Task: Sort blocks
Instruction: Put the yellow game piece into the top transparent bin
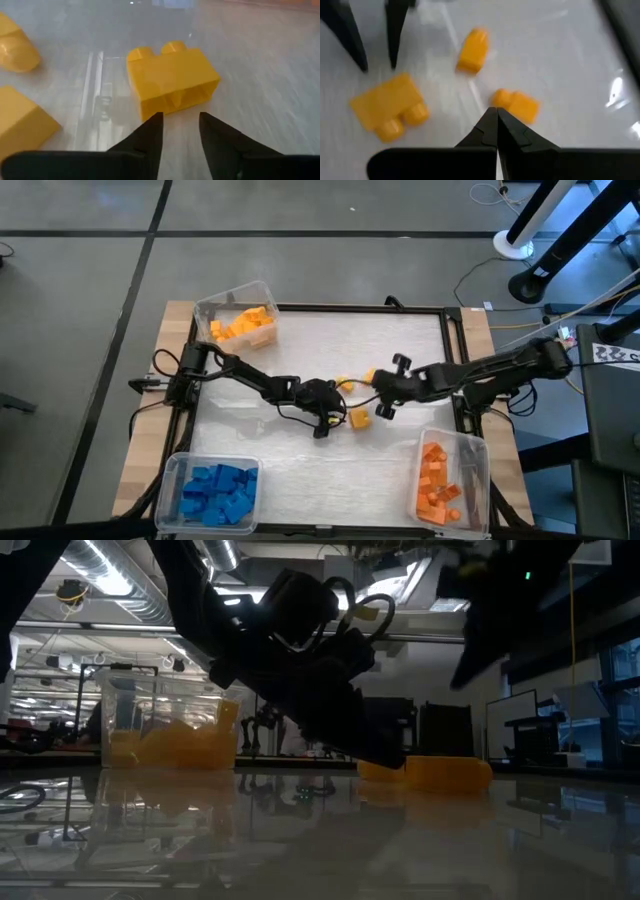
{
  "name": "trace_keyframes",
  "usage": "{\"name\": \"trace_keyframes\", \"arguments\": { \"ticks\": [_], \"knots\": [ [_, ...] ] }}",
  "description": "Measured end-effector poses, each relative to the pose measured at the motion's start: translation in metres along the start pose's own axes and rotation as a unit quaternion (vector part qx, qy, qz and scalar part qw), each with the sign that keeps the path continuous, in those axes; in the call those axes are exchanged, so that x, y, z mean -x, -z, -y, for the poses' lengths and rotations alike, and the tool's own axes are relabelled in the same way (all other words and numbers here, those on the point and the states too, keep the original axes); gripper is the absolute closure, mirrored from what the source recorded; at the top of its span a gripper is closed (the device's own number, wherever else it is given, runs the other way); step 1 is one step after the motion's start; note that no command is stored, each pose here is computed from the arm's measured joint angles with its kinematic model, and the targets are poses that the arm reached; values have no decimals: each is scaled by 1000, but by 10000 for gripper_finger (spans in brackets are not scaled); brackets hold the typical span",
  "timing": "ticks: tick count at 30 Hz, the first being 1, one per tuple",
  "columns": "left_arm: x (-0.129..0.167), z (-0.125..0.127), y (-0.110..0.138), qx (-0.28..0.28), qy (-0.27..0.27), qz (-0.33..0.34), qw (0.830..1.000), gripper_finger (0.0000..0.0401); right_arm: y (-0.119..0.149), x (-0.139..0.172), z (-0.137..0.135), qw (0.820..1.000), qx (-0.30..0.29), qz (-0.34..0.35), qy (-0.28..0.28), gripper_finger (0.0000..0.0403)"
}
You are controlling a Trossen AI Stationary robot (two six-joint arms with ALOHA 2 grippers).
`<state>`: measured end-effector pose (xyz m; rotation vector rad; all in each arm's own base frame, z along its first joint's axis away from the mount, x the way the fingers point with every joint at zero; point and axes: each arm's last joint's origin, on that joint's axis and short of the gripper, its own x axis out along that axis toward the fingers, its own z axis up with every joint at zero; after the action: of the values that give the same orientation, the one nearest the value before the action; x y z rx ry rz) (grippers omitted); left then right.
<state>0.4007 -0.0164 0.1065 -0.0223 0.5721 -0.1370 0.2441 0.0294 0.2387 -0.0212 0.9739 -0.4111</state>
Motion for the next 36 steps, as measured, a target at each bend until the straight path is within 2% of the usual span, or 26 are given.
{"name": "trace_keyframes", "arguments": {
  "ticks": [5, 9, 11, 17, 24, 36],
  "knots": [
    [0, 3, -1, 36, 3, 7, 999, 258, 4, -33, -17, 998, 20, -60, -22, 402],
    [-2, 7, -2, 64, 9, 19, 998, 252, 8, -53, -28, 995, 28, -91, -36, 402],
    [-2, 10, -3, 60, 12, 24, 998, 253, 10, -61, -32, 994, 30, -101, -38, 402],
    [-3, 15, -3, 51, 16, 24, 998, 251, 9, -77, -41, 993, 13, -101, -55, 402],
    [-3, 14, -2, 52, -4, 18, 998, 251, 6, -88, -49, 992, 4, -88, -86, 402],
    [-10, 13, 6, 67, -6, 22, 997, 251, 0, -90, -53, 993, -8, -57, -104, 402]
  ]
}}
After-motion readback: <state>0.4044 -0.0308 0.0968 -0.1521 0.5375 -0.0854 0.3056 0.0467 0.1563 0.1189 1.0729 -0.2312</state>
